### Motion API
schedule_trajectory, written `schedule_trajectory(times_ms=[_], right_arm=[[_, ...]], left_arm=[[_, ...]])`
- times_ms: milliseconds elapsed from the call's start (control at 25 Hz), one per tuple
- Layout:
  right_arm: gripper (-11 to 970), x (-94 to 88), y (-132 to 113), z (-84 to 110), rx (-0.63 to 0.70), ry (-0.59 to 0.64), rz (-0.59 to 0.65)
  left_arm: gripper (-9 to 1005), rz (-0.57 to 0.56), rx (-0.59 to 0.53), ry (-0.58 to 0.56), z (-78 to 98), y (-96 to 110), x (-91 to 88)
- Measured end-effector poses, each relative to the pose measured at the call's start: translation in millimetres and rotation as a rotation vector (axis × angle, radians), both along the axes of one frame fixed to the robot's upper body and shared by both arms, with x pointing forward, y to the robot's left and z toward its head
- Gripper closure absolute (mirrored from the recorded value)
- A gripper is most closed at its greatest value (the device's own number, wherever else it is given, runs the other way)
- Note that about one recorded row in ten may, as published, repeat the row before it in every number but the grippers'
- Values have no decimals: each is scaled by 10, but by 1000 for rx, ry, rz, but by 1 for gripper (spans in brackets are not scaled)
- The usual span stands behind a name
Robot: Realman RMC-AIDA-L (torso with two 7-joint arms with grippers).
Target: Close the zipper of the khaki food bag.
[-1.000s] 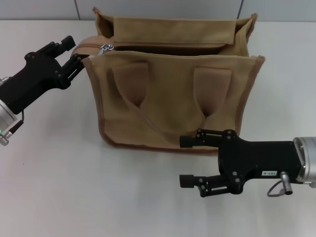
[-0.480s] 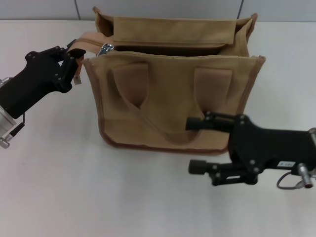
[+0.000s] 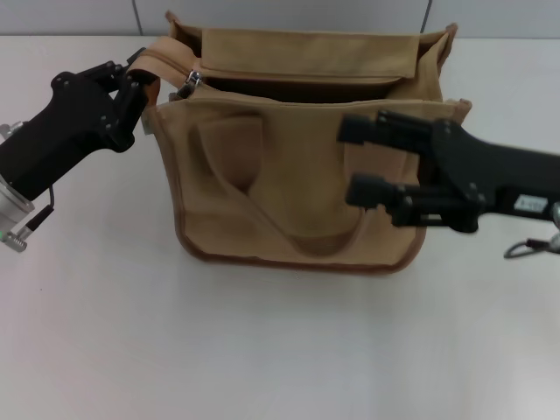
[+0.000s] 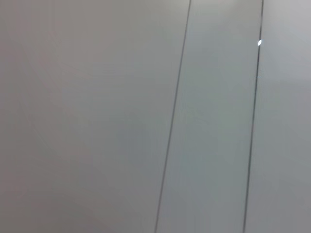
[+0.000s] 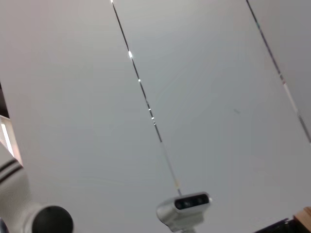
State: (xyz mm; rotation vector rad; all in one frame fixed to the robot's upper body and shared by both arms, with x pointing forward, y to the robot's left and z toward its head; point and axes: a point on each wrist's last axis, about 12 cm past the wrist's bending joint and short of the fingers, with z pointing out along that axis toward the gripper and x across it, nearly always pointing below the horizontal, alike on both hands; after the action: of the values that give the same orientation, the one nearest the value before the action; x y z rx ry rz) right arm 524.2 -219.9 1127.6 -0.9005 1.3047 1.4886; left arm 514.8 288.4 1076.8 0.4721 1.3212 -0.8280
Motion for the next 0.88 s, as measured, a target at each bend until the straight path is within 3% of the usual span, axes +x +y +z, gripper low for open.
schedule_trajectory(times_ms=[80, 480, 880], right_arm=[[128, 113, 96, 105, 3, 18, 16], [127, 490, 372, 175, -27, 159, -82], [127, 530, 623, 176, -75, 216, -14]], left_arm=[[979, -25, -21, -17, 43, -34, 14], [979, -80, -49, -42, 128, -135, 80], [978, -97, -71, -54, 169, -201, 133]])
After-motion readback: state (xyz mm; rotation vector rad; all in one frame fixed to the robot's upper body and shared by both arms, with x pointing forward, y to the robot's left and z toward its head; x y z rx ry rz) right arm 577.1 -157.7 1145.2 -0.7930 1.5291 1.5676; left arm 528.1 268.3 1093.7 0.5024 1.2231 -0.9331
